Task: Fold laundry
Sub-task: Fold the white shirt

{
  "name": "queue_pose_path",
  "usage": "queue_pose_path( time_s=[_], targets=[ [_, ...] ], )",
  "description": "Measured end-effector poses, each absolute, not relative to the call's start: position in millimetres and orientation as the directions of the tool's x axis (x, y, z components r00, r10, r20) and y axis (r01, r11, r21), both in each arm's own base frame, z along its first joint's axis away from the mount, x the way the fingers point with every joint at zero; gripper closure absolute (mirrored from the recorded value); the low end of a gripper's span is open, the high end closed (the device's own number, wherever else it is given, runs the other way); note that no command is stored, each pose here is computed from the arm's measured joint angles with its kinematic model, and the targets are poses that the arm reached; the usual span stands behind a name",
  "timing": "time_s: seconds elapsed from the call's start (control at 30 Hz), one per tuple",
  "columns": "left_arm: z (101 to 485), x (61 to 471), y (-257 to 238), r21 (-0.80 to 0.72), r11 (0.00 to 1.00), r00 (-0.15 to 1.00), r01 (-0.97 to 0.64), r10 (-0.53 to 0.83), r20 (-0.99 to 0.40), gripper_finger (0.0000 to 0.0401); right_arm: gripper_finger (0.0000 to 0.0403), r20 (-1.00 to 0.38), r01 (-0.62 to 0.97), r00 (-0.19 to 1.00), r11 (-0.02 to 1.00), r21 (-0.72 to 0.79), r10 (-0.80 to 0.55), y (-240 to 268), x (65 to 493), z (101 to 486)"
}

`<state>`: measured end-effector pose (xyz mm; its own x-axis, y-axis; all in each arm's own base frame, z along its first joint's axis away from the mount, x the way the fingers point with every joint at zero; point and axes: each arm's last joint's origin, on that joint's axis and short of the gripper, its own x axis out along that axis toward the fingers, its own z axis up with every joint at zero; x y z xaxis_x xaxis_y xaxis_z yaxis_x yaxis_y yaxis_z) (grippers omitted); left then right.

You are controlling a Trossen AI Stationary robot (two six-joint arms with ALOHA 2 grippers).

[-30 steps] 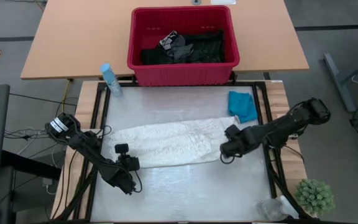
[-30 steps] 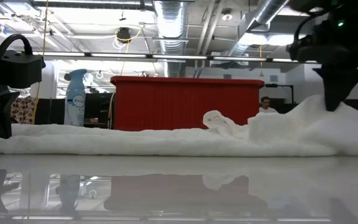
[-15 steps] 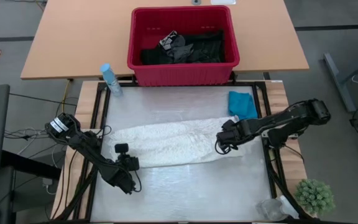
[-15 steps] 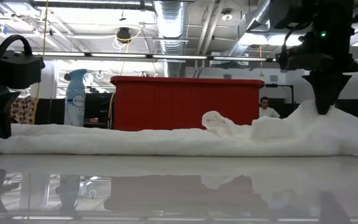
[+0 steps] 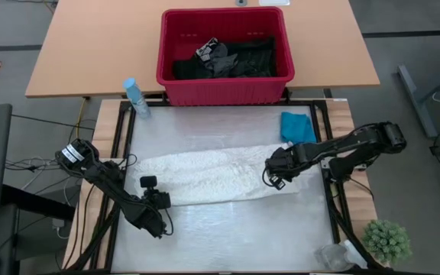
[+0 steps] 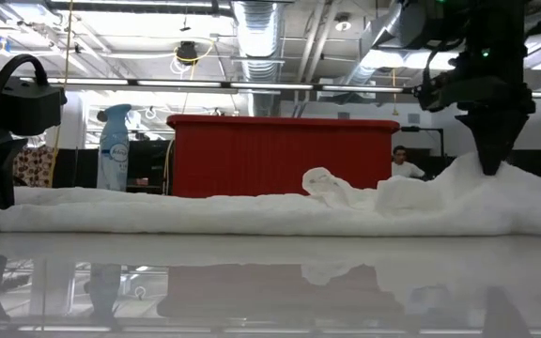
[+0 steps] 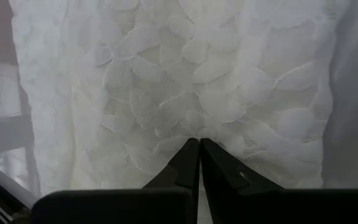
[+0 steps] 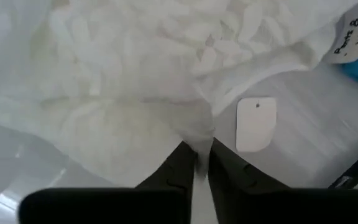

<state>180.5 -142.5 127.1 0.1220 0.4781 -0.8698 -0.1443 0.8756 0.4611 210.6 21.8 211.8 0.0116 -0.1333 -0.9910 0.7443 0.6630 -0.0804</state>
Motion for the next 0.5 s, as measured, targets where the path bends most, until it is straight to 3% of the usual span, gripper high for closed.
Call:
queue_pose_path(
  time_s=[0.3, 0.5],
  targets=[
    [127.4, 179.6, -141.7, 0.471, 0.873, 0.11, -0.127, 0.484, -0.868, 0.0392, 0.0246, -0.958, 0.735, -0.078, 0.634, -0.242, -0.276, 20.8, 199.6, 213.0],
    [129.4, 180.7, -143.4, 0.448, 0.875, 0.098, -0.183, 0.469, -0.878, 0.0392, 0.0228, -0.961, 0.726, -0.031, 0.654, -0.211, -0.275, 36.1, 200.0, 212.7]
  ],
)
